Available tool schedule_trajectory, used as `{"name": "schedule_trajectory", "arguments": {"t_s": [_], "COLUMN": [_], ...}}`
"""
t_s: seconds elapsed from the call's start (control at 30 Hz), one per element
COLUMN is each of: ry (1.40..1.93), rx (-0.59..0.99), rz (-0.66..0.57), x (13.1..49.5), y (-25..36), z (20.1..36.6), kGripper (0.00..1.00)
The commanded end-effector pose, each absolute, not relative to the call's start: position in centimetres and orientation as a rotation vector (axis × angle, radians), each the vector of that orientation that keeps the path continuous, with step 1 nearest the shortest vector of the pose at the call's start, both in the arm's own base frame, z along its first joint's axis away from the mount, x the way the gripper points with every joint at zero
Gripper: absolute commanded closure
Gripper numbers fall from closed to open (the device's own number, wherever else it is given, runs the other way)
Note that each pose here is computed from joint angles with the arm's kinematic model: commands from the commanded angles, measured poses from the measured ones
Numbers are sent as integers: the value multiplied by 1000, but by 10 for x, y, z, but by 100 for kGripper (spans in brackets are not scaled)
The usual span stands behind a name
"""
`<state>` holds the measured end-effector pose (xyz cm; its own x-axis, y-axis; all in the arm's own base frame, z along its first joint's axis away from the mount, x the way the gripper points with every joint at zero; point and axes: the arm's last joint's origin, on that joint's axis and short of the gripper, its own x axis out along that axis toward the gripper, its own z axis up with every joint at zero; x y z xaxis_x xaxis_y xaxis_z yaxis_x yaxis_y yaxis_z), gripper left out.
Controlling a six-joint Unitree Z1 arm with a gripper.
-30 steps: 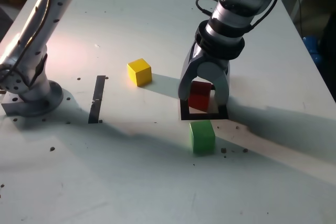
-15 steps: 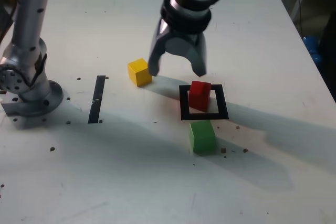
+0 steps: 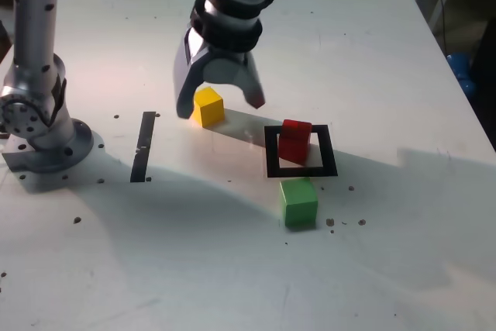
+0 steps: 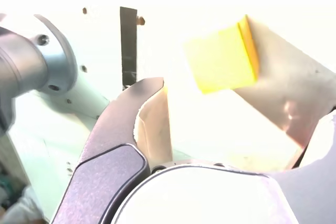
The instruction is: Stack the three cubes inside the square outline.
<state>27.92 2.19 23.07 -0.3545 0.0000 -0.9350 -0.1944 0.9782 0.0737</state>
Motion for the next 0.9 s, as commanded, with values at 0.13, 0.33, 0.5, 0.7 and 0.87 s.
{"name": "schedule_trajectory", "arguments": {"t_s": [0.13,0.33,0.5,0.7,0.87], "ry": [1924,1927,1927,1928,1914], "rx": [-221,-258,-273,-276,-257], "rz": [232,241,240,248,260], "x": [269,267,267,268,270], "y": [37,48,56,61,62], "z": [220,210,206,204,204], "kGripper": [1,3,13,43,69]}}
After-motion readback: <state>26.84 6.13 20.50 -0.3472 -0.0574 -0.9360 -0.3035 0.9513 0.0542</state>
